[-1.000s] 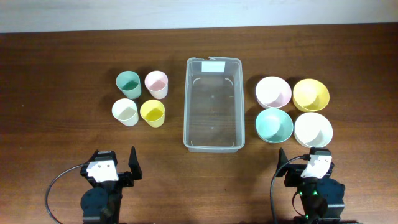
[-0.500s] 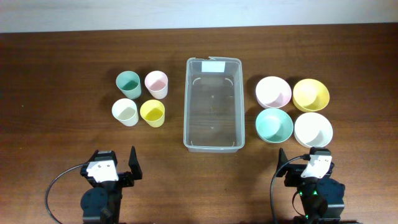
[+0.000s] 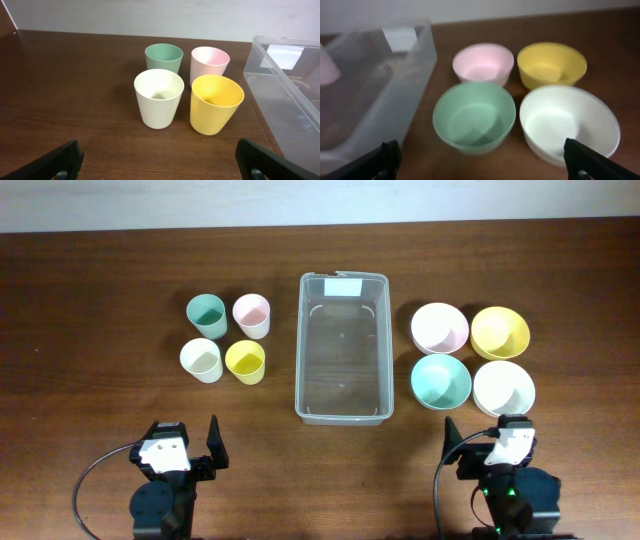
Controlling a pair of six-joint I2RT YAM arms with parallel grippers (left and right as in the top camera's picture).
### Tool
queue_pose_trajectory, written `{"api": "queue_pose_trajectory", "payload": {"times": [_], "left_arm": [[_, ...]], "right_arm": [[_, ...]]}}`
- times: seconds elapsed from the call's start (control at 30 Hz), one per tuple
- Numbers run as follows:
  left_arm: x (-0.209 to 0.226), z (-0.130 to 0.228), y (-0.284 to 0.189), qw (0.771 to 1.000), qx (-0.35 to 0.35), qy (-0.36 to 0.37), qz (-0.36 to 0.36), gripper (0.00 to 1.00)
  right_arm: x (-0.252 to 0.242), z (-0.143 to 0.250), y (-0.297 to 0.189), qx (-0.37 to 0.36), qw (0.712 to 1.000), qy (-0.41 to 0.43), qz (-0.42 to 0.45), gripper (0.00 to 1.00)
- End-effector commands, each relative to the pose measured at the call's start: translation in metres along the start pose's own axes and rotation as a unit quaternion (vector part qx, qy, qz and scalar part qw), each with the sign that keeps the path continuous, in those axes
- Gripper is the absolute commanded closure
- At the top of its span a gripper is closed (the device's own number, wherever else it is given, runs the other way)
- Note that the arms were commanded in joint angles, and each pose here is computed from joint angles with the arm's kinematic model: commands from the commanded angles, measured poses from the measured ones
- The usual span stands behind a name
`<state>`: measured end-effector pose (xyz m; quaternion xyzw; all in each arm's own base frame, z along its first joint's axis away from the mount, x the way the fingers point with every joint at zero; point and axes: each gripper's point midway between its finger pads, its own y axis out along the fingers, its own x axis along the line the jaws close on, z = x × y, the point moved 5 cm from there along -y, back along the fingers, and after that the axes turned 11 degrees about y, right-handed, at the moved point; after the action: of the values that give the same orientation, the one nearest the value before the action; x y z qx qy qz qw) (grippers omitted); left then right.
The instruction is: Pack container
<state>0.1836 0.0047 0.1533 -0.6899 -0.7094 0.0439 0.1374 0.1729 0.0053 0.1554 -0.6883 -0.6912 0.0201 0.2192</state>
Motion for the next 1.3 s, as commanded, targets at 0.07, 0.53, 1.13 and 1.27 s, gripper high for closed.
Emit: {"api": "queue_pose_trajectory", "payload": {"times": [0.07,0.53,1.13,1.27], "left_arm": [[-0.003,0.002,0.001,1.000,-0.001,0.008,0.009,0.00],[-0.003,0.003,0.001,1.000,-0.001,0.008,0.009,0.00],[-0.003,0.002,0.001,1.000,-0.001,0.008,0.009,0.00],[-0.003,0.003,0.001,1.000,-0.001,0.008,0.009,0.00]], "right_arm": [[0.020,-0.064,-0.017,-0.010,1.000,0.029,-0.007,0.01],[-0.014,-0.171,0.051,0.216,0.954,0.168,0.123,0.01],[-0.163,-0.038,0.117,0.440,0.776,0.385,0.237,0.15],[-0.163,-0.011,0.121,0.458,0.762,0.393,0.233,0.27]]}}
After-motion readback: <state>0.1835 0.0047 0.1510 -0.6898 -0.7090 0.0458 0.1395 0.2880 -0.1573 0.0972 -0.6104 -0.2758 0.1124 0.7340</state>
